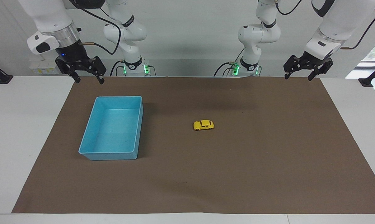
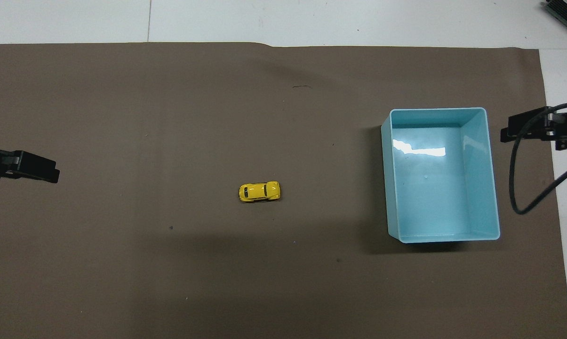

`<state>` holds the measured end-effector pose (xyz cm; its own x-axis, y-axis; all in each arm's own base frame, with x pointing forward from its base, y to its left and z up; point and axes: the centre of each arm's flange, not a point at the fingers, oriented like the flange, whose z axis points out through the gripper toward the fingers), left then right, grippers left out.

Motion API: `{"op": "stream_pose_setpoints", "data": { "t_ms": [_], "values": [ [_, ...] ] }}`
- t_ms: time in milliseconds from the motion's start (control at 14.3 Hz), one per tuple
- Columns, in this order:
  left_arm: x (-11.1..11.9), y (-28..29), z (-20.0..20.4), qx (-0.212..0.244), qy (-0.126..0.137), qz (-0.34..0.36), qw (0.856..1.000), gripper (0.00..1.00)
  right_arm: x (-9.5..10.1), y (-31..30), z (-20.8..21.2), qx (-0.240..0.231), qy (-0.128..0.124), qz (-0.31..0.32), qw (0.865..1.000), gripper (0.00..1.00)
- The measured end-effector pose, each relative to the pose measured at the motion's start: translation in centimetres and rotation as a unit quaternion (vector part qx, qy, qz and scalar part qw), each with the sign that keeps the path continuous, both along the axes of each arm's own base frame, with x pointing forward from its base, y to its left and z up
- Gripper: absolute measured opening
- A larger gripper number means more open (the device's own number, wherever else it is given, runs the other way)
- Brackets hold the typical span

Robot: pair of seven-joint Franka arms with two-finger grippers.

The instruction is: Wind up and store yellow beetle car

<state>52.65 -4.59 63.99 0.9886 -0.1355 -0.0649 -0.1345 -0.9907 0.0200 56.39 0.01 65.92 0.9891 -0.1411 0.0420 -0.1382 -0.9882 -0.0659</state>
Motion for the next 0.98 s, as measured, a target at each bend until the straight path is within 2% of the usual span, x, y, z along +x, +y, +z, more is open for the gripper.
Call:
{"op": "stream_pose_setpoints", "data": {
  "t_ms": [978],
  "values": [
    [-0.3, -0.7, 0.4, 0.0, -0.004, -0.006, 1.0, 1.0, 0.0, 0.0, 0.0, 0.0, 0.0, 0.0, 1.0, 1.0]
  ]
}}
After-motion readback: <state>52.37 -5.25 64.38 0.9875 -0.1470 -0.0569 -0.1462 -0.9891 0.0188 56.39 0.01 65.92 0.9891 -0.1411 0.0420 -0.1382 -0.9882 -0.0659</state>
